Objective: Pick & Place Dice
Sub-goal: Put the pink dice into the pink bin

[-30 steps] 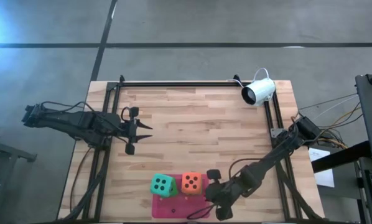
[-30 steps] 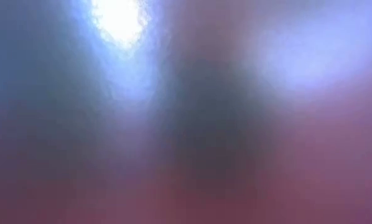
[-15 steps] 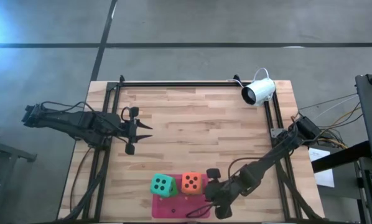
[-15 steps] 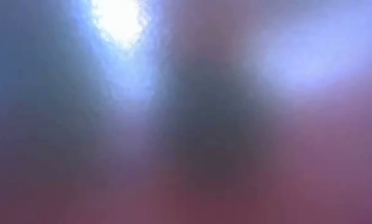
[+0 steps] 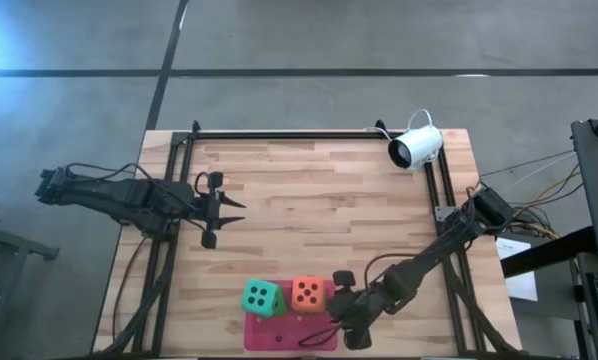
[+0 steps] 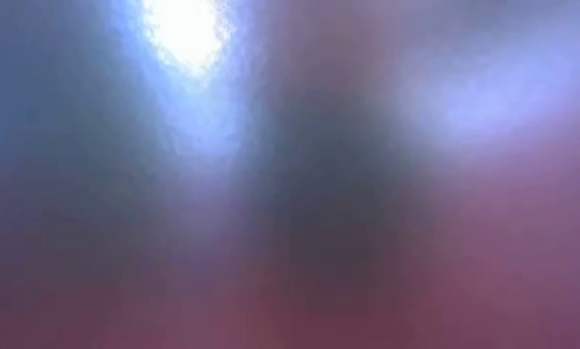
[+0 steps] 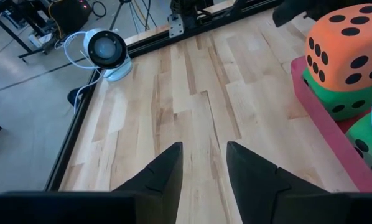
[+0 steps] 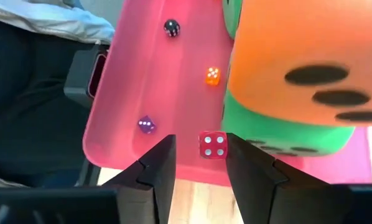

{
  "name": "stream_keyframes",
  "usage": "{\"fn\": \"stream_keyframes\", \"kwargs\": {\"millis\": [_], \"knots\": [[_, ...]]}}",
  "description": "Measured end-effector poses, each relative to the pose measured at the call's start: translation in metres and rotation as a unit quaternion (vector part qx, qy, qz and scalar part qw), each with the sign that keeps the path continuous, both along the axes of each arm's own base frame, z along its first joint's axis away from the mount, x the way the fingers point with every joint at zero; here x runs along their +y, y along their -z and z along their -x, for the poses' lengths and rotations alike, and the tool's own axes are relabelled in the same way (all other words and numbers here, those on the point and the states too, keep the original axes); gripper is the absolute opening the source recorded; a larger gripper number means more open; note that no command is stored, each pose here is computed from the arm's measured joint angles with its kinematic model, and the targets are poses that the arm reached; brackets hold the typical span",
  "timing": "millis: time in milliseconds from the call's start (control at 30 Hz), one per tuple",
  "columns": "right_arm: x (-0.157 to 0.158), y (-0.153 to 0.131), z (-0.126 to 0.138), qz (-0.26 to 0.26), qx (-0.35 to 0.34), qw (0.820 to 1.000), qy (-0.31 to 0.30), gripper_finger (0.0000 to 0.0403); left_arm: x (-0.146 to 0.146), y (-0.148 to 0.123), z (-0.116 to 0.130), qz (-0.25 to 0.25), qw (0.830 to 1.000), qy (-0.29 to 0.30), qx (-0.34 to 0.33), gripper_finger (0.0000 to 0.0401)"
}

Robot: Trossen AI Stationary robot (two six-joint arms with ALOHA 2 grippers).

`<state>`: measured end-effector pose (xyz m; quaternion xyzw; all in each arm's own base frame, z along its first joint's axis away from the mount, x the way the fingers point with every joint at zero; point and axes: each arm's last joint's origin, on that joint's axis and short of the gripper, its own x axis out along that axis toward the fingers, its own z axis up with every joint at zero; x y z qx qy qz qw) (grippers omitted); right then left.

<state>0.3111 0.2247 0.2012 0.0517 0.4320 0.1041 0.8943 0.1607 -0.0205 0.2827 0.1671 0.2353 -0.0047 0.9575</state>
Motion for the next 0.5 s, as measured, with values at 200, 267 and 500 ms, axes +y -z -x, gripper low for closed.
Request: {"fn": "stream_keyframes", "kwargs": {"millis": [200,267,500], "knots": [[-0.0016,0.0074,0.0024,-0.008,0.020,1.000,0.019,0.0121,0.0000,0.0000,0.0000,0.000,1.000,0.000,0.000,0.0131],[-0.0015,0.0074,0.0023,-0.008,0.019,1.000,0.019,0.0119,0.0000,0.0000,0.0000,0.000,1.000,0.000,0.000,0.0133],[-0.0030,0.0108,0.0034,-0.005,0.022,1.000,0.021,0.0120,-0.0001,0.0000,0.0000,0.010,1.000,-0.005,-0.001,0.0128]]}}
